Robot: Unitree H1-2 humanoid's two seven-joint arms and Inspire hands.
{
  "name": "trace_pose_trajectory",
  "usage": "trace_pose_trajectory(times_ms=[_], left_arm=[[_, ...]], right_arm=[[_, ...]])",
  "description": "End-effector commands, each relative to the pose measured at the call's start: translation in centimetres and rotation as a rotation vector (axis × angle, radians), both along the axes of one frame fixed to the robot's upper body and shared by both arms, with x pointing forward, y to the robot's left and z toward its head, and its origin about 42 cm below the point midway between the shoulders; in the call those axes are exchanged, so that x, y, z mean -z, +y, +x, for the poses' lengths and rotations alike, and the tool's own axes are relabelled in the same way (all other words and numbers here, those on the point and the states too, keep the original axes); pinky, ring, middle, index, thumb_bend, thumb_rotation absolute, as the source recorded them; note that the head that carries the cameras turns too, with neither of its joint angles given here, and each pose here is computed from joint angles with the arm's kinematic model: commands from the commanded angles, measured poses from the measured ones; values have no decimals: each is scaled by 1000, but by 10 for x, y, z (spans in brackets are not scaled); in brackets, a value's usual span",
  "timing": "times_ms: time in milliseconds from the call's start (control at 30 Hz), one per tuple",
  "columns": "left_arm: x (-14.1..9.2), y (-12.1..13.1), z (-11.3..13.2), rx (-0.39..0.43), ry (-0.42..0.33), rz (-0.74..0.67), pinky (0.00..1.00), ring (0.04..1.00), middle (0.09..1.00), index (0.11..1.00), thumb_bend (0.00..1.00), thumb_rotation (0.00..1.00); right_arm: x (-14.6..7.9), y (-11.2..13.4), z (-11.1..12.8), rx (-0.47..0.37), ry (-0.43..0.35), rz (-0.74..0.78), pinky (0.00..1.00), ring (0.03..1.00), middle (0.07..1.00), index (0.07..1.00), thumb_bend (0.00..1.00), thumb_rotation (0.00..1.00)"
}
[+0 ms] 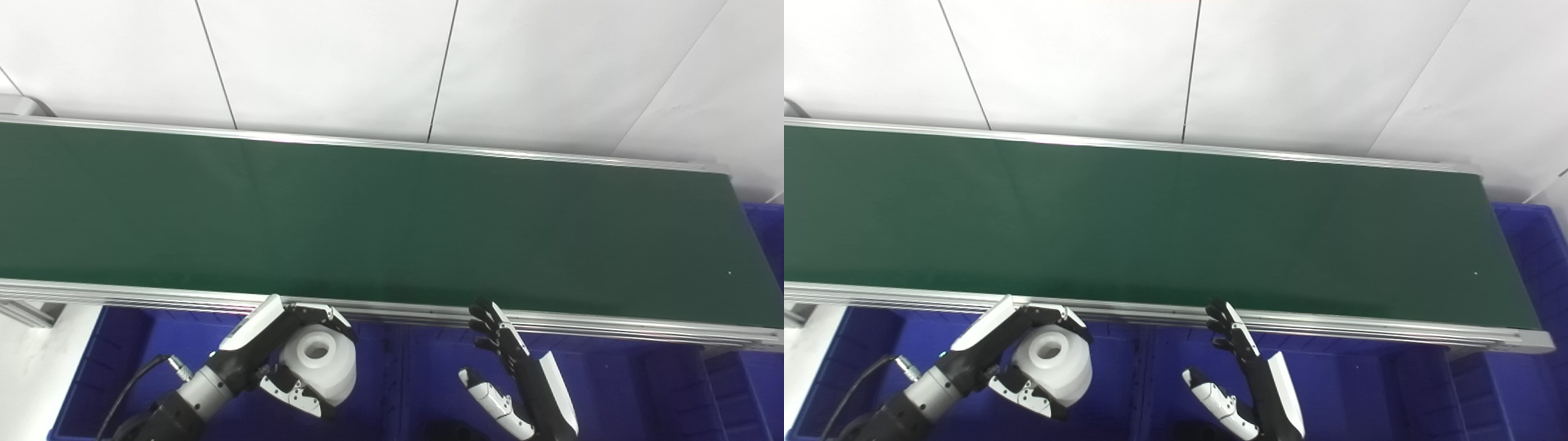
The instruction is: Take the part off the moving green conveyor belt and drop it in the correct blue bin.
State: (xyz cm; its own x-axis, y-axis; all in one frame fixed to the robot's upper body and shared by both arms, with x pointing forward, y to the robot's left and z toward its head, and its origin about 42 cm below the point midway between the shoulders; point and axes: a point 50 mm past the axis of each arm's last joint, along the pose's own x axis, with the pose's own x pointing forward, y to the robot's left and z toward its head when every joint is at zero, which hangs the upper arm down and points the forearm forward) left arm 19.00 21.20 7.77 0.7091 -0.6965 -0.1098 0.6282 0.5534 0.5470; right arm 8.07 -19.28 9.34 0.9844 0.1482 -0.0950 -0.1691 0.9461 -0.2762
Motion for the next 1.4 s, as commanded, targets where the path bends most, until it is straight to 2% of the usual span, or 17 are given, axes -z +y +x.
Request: trace_pose_trajectory(times_ms=[0,100,267,367,433,467,500,533,567,600,633,733,800,933,967,1167,1367], left_arm=[[-6,-2,3,28,-9,36,436,425,503,515,497,0],[-4,-4,3,31,-5,121,455,432,519,496,497,0],[-1,-7,4,-46,5,263,449,412,519,523,495,0],[2,-8,5,-51,32,401,475,422,537,518,495,0],[3,-9,6,-47,77,502,553,626,709,503,504,46],[3,-9,6,-48,93,531,589,685,760,640,554,82],[4,-10,7,-46,108,555,608,715,786,711,579,102],[4,-11,8,-44,118,569,661,789,853,805,614,169],[4,-11,8,-54,121,556,679,814,875,837,626,193],[3,-10,9,-64,120,533,726,862,935,892,652,272],[2,-10,9,-74,114,502,731,867,942,898,656,283],[-1,-8,10,-88,104,371,792,909,966,927,691,423],[-3,-7,11,-88,118,264,808,917,963,929,691,426],[-8,-6,8,-64,113,74,783,892,940,940,720,502],[-9,-6,7,-58,112,34,808,902,940,938,734,521],[-7,-3,1,-26,127,-276,898,928,932,926,787,480],[-7,-1,-1,-19,127,-344,875,920,927,929,839,509]], right_arm=[[-10,-2,-1,1,-24,3,800,865,897,939,718,767],[-11,-2,-1,-1,-23,2,797,864,897,939,715,761],[-12,-2,0,-5,-27,1,800,860,892,934,701,754],[-11,-2,0,-8,-26,-4,806,857,890,934,696,756],[-11,-2,1,-9,-23,-7,811,860,892,935,699,767],[-11,-2,1,-9,-23,-7,808,860,893,935,702,766],[-11,-2,2,-9,-21,-6,807,861,893,935,703,765],[-11,-2,2,-9,-19,-6,799,859,892,935,706,761],[-10,-2,2,-8,-18,-6,797,859,892,935,707,760],[-10,-1,3,-8,-18,-5,797,857,891,933,706,754],[-10,-1,3,-8,-19,-4,797,857,890,933,705,753],[-9,-1,3,-11,-15,-6,796,856,893,935,704,754],[-8,-1,3,-14,-9,-10,797,857,894,937,705,756],[-8,-2,3,-20,9,-20,810,872,909,948,709,748],[-8,-2,3,-20,12,-23,814,877,912,951,709,735],[-9,-2,1,-15,18,-39,814,878,909,947,720,719],[-10,-1,-1,-14,23,-38,814,883,916,952,714,697]])
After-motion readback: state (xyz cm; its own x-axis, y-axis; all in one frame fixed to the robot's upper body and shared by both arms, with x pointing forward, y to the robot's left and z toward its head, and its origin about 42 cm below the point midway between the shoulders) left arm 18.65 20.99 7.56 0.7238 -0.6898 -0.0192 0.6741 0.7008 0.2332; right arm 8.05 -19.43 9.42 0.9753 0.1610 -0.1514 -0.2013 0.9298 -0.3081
